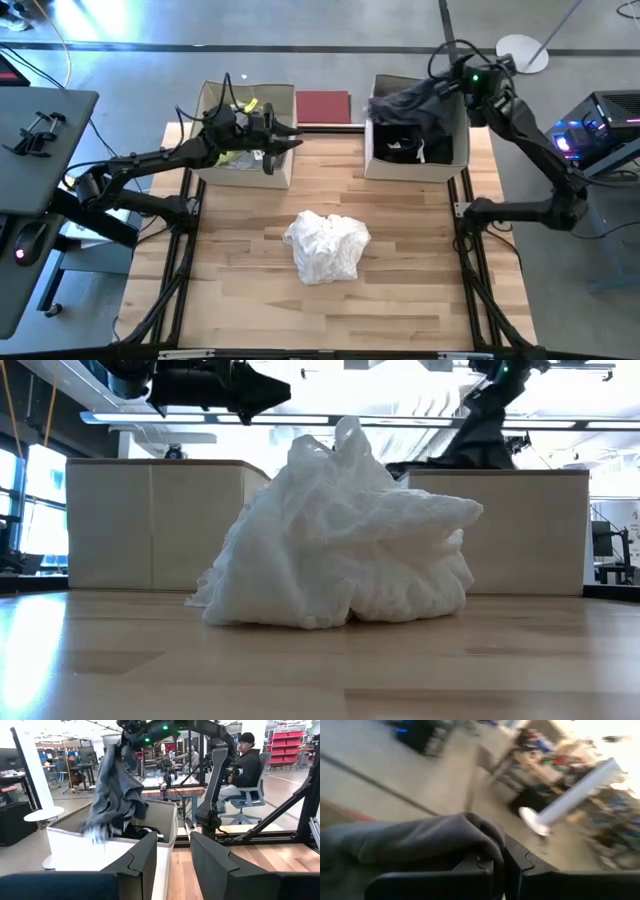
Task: Sort clothes
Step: Put the grey boxers from the left laundry organizer into the right brown laundry organizer
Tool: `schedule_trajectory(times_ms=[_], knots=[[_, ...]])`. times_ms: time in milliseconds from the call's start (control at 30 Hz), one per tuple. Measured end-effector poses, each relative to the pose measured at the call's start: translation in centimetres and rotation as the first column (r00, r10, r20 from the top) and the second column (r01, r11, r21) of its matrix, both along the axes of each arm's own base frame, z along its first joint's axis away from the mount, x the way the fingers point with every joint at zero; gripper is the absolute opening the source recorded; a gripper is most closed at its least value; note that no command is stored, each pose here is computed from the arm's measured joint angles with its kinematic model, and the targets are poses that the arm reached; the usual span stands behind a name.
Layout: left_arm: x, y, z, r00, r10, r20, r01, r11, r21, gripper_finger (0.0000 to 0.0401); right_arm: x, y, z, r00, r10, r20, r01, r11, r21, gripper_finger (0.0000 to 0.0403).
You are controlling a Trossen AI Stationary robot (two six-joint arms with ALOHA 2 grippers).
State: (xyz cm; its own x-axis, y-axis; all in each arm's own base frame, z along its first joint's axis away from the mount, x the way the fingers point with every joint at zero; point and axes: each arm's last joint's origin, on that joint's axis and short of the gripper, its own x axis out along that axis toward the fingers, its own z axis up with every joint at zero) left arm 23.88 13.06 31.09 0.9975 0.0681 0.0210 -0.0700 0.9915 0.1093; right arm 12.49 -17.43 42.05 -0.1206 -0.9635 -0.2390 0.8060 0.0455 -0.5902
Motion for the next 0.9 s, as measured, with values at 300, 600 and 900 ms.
schedule_trajectory(times_ms=[300, 600, 900], knots=[[0.0, 0.0, -0.2, 1.0, -0.001, -0.018, 0.0, 1.0, -0.026, 0.011, 2.0, -1.9, 0.3, 0.997, 0.021, -0.071, -0.027, 0.996, -0.085, 0.0], [0.0, 0.2, -0.3, 0.997, 0.071, -0.025, -0.072, 0.997, -0.011, 0.011, 3.2, -5.0, -7.1, 0.916, 0.283, 0.283, -0.391, 0.783, 0.484, 0.0], [0.1, 0.0, -0.8, 0.995, 0.065, -0.074, -0.07, 0.995, -0.067, 0.011, 5.8, -11.2, -18.1, 0.976, 0.175, 0.13, -0.207, 0.558, 0.803, 0.0]])
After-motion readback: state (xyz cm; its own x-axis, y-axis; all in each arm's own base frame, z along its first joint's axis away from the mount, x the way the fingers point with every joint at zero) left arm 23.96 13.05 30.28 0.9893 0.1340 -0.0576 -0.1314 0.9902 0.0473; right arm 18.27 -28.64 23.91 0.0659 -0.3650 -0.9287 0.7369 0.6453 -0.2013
